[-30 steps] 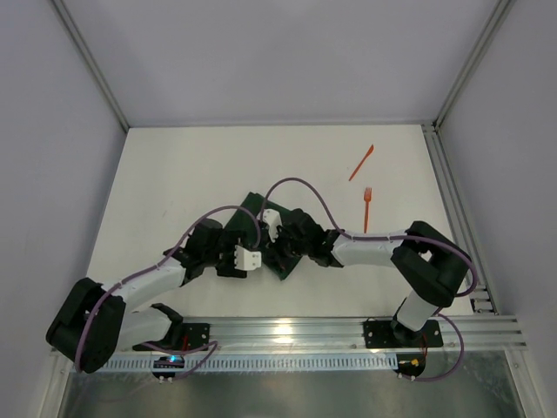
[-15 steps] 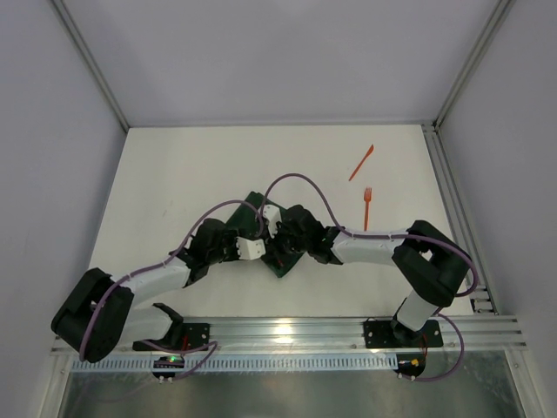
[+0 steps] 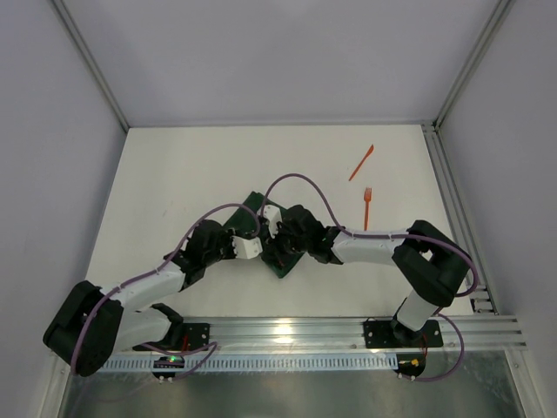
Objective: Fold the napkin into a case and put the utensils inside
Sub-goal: Pick up the upper triangle-folded napkin from the center of the board.
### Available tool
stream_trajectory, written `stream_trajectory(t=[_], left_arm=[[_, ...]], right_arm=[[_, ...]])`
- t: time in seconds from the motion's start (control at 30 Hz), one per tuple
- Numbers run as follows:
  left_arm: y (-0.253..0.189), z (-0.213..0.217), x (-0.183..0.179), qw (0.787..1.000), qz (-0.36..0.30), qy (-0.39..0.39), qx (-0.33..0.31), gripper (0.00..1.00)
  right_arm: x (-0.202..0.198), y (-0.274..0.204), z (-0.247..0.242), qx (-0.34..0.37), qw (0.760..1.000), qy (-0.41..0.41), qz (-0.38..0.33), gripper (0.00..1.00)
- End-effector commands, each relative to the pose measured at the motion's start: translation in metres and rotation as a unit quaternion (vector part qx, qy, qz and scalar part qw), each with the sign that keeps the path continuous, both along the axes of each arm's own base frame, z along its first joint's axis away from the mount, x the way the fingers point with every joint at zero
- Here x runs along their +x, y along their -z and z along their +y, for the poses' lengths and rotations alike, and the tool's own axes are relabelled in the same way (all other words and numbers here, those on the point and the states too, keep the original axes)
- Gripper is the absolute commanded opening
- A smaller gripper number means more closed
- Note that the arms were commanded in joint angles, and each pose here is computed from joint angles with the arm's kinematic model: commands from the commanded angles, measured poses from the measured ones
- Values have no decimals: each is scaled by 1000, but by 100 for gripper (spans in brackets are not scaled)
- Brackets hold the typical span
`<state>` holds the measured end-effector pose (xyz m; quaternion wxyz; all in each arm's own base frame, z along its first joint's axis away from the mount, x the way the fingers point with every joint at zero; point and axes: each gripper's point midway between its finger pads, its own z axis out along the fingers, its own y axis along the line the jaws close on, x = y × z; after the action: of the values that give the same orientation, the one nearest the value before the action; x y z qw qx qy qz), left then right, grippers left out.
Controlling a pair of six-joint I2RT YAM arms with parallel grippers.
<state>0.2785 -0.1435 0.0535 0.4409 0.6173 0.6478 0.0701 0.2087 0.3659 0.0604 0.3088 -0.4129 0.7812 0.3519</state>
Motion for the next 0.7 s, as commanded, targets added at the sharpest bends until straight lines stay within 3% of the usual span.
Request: stream_trajectory(t=[0.0, 0.2, 0.4, 0.67], left_arm=[[-14, -4, 7, 1000, -4, -1, -3, 28], [-17, -4, 3, 1000, 28, 0, 8, 0], [-35, 4, 2, 998, 64, -15, 13, 0], [-105, 32, 7, 994, 78, -52, 52, 0]], right_arm=[[4, -18, 5, 17, 1000, -7, -18, 4], [5, -23, 2, 9, 1000, -8, -22, 4], [5, -46, 5, 8, 1000, -16, -26, 4], [-2, -108, 17, 31, 999, -19, 4, 4]])
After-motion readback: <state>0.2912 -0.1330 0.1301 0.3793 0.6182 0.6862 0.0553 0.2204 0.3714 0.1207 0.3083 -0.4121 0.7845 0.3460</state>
